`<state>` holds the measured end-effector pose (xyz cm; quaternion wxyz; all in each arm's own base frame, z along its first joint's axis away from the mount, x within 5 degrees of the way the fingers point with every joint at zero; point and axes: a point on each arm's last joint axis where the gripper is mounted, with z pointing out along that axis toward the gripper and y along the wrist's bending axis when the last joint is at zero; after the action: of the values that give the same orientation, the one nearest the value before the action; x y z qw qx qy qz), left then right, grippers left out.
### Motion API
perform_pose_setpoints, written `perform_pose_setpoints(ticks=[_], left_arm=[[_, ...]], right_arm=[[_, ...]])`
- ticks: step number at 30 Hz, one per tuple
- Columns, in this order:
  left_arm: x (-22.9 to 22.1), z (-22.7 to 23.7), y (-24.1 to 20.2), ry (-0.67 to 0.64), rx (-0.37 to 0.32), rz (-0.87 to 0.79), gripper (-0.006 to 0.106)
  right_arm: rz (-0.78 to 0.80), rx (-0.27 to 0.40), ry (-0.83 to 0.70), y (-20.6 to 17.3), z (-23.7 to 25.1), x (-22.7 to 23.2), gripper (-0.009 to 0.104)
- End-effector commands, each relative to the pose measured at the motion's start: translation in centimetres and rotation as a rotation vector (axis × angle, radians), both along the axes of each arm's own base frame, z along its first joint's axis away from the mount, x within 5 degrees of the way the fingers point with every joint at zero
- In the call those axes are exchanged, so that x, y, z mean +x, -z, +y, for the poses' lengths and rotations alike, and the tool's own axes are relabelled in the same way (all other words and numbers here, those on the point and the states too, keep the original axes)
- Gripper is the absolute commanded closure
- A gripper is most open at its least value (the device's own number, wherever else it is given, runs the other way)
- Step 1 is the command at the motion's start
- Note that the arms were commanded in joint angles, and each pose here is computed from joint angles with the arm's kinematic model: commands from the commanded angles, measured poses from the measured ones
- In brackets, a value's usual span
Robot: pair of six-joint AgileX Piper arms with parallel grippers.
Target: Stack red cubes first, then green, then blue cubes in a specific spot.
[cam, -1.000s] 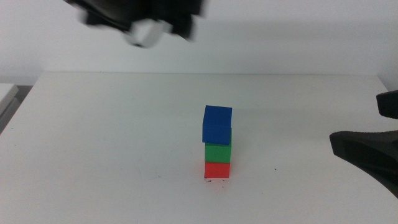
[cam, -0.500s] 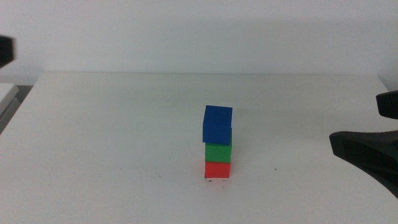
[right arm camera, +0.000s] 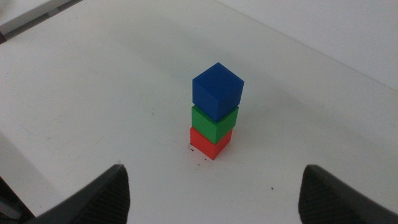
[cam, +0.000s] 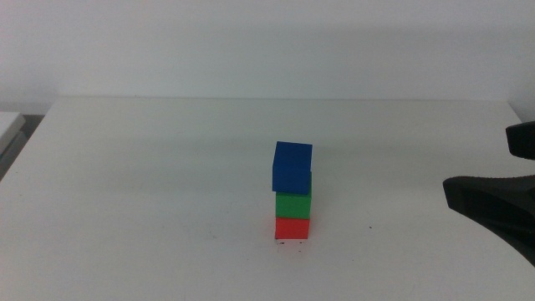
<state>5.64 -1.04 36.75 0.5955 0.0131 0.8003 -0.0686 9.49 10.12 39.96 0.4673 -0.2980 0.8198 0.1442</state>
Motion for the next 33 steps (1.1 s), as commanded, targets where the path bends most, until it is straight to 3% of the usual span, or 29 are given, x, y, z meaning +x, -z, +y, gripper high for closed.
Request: perform_pose_setpoints(ticks=[1,12,15,20,26,28,33], left_arm=[[-0.6,-0.3,-0.2,0.016,-0.034,-0.040,0.007],[-1.5,-0.2,-0.4,0.016,-0.035,-0.080,0.007],[-1.5,-0.2,-0.4,0.012,-0.027,-0.079,0.007],[-1.5,-0.2,-0.3,0.012,-0.027,-0.077,0.007],[-1.5,-0.1,-0.3,0.008,-0.018,-0.078,0.007],[-1.4,0.0,-0.1,0.000,-0.004,-0.075,0.007],[-1.3,0.4,1.8,-0.040,0.034,-0.173,0.007]], right_arm=[[-0.015,-0.006,-0.002,0.0,-0.1,0.0,0.002],[-0.012,-0.004,-0.003,0.0,-0.1,0.0,0.002],[0.079,0.004,-0.028,1.3,0.7,-0.3,0.002],[0.120,-0.037,-0.027,3.1,0.6,-0.4,0.002],[0.070,-0.016,-0.034,2.9,0.7,-0.1,0.002],[0.019,0.048,-0.033,2.9,0.8,0.3,0.002],[0.009,0.303,0.098,6.0,0.4,2.9,0.002]])
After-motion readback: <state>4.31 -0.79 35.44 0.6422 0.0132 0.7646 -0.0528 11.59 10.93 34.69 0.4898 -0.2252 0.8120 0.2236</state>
